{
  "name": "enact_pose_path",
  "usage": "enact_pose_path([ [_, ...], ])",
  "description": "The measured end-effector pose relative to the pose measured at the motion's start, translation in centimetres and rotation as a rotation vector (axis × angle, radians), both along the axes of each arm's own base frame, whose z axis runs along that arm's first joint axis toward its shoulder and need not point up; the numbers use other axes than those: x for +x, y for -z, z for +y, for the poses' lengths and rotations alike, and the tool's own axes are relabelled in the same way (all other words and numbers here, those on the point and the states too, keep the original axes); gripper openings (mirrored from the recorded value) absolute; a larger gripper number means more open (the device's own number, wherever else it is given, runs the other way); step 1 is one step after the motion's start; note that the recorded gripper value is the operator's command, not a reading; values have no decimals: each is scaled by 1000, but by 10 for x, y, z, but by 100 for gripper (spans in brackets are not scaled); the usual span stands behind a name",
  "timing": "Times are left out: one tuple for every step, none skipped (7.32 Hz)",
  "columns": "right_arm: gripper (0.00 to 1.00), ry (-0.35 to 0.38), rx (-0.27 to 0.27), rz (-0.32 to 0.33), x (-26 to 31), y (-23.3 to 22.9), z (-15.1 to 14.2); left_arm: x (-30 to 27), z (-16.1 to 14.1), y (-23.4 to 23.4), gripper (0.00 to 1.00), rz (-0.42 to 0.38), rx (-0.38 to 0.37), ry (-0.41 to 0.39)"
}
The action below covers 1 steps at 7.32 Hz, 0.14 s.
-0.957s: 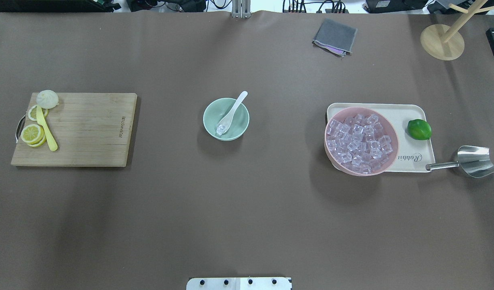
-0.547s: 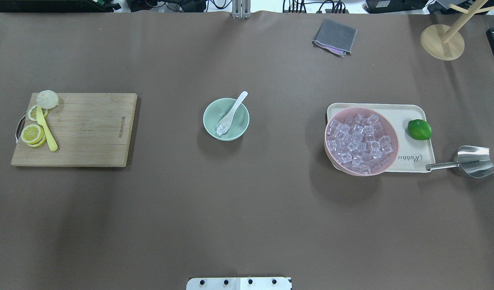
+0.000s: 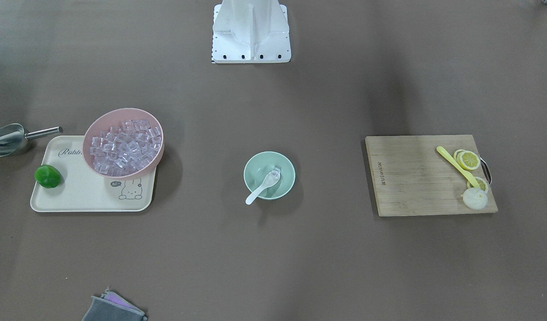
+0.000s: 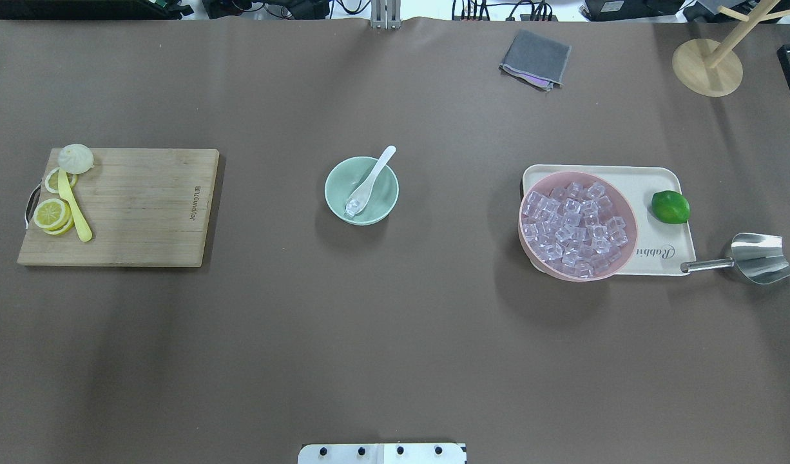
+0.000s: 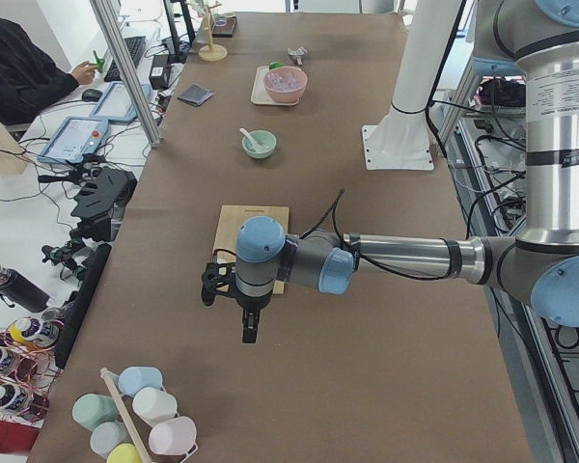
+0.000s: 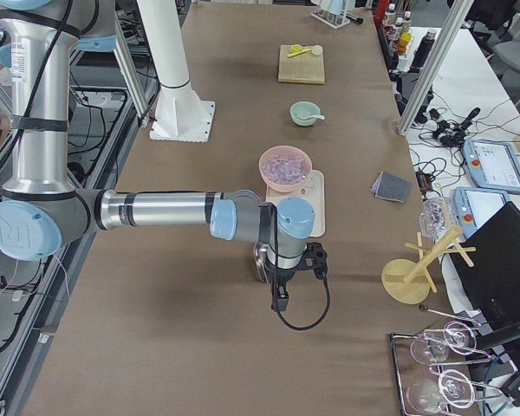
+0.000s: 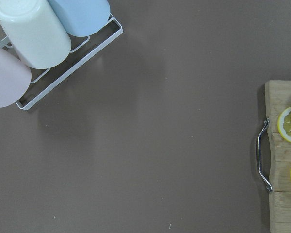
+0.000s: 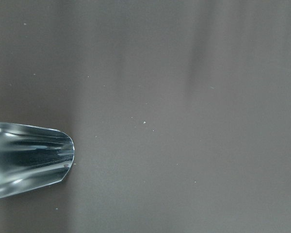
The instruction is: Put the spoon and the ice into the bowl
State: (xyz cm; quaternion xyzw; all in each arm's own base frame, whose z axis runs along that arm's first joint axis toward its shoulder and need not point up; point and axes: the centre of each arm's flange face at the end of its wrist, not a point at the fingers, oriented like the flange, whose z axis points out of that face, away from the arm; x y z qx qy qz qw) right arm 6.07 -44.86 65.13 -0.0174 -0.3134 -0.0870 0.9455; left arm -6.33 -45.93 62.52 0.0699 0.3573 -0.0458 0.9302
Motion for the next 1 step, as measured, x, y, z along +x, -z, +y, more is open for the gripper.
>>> enact_pose_path([
  [100, 0, 3, -1, 0, 1, -1, 0, -1, 1, 98, 0, 1, 0],
])
